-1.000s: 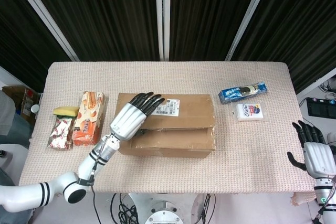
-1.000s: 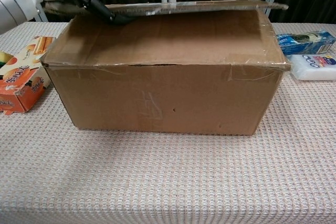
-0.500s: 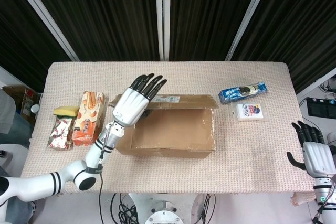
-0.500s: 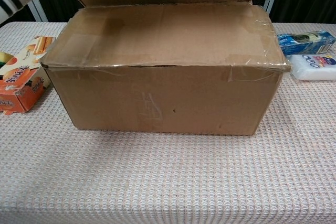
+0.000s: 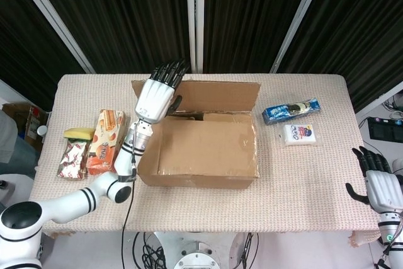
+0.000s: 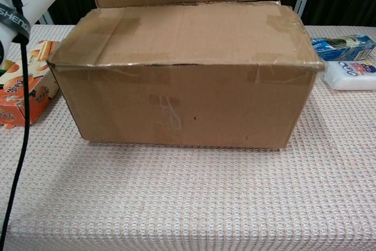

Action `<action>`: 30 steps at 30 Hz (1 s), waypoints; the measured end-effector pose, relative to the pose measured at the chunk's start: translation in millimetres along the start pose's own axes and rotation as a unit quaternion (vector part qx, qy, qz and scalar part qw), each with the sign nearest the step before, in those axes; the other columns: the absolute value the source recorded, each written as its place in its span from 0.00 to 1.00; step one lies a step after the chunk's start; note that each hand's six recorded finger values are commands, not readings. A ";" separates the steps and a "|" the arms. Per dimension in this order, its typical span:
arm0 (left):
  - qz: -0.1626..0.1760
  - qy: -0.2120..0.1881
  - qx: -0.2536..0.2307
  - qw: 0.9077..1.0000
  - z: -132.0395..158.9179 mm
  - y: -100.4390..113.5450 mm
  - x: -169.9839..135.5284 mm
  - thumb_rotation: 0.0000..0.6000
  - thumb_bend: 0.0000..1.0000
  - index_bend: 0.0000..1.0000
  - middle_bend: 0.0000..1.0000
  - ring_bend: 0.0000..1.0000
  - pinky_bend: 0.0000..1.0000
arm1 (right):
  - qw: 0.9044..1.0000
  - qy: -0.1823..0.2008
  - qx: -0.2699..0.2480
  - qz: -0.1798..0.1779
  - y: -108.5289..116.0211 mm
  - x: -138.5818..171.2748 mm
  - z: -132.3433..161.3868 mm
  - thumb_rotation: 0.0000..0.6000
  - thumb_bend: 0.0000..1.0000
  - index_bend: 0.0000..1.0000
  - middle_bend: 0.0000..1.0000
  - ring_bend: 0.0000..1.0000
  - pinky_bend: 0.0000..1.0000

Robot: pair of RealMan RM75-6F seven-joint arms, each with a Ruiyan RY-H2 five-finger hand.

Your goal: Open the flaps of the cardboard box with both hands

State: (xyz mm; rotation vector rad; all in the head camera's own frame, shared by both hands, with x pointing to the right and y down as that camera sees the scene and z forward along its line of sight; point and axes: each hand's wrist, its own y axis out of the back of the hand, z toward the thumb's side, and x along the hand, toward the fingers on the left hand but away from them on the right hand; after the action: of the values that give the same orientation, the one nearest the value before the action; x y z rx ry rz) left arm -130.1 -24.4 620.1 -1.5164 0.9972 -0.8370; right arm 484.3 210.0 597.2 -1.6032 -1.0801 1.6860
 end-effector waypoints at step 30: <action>0.025 0.033 -0.021 0.999 -65.9 65.5 -34.9 1.00 0.11 0.05 0.07 0.09 0.19 | 0.994 0.099 -0.003 -0.037 36.8 -25.3 52.4 1.00 0.27 0.00 0.00 0.00 0.00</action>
State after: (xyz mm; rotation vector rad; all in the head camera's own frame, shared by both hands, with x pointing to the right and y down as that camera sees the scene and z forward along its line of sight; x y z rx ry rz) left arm -213.7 -22.5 566.6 -1.5009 1.1038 -0.8393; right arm 440.3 161.0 577.0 -1.6727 -1.0320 1.4438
